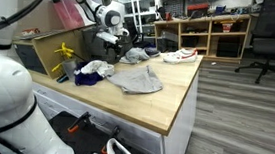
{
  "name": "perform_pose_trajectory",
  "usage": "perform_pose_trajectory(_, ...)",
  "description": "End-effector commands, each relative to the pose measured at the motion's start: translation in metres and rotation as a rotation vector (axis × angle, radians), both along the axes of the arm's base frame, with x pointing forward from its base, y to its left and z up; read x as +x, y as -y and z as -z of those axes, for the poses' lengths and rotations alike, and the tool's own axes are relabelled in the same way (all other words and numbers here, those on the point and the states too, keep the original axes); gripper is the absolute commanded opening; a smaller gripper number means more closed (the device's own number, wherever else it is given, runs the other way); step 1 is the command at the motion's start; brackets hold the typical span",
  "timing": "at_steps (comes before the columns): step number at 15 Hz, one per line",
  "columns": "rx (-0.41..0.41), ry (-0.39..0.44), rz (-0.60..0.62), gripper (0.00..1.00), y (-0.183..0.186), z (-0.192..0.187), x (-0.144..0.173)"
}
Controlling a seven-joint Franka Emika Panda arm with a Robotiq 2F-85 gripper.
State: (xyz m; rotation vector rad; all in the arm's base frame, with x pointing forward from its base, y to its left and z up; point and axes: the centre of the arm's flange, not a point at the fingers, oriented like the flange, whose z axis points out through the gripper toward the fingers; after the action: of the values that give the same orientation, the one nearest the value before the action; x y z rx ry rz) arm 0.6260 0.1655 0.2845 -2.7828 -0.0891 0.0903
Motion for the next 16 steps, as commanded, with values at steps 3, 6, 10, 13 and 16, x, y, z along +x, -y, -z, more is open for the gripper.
perform_pose_trajectory(3, -0.16, 0.039, 0.029, 0.58, 0.08, 0.003, -0.003)
perform_pose_trajectory(6, -0.231, 0.045, 0.082, 0.34, 0.118, 0.017, -0.006)
perform_pose_trajectory(10, -0.279, 0.078, 0.151, 0.06, 0.153, 0.03, -0.004)
perform_pose_trajectory(13, -0.312, 0.098, 0.204, 0.0, 0.165, 0.038, -0.002)
perform_pose_trajectory(16, -0.353, 0.111, 0.237, 0.0, 0.175, 0.053, 0.0)
